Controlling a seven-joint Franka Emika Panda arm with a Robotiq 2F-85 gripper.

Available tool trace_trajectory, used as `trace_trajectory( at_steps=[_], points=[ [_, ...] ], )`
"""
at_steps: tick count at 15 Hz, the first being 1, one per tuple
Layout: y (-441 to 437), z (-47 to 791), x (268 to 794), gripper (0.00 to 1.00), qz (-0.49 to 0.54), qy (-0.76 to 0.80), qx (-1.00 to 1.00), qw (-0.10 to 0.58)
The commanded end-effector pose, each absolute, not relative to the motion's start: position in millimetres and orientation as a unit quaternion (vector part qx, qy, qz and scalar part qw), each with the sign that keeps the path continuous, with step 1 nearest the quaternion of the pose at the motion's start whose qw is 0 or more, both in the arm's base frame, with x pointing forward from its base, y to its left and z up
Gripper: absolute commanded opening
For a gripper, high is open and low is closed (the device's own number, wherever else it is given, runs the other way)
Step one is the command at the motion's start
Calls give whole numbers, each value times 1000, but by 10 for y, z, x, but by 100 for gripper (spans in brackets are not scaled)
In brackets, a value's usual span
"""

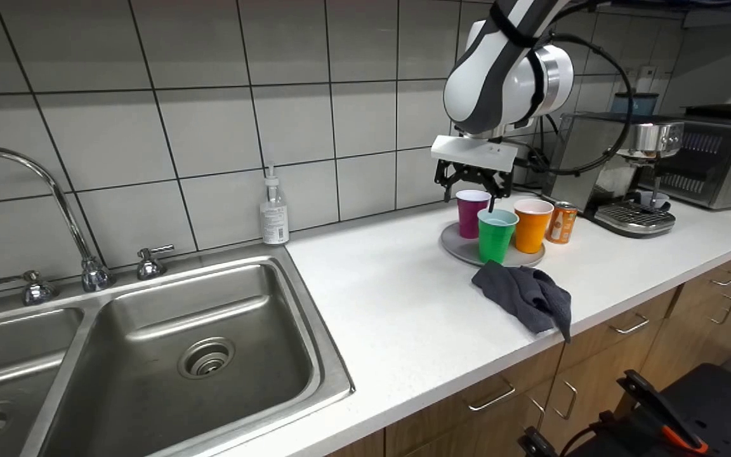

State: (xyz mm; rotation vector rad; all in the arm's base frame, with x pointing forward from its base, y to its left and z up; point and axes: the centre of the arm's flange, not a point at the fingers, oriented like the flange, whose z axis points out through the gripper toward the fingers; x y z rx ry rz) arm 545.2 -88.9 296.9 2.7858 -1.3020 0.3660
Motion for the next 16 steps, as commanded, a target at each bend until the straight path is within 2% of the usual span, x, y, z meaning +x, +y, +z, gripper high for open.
trace_trajectory(
  at_steps=[1, 5, 6, 16],
  points=[
    [-590, 3084, 5101, 100, 127, -429, 894, 27],
    [-395, 3069, 4942, 100, 122, -429, 895, 33],
    [-519, 2973, 5144, 100, 117, -423, 898, 33],
    [-444, 2982, 5059, 100, 116, -423, 898, 31]
  ],
)
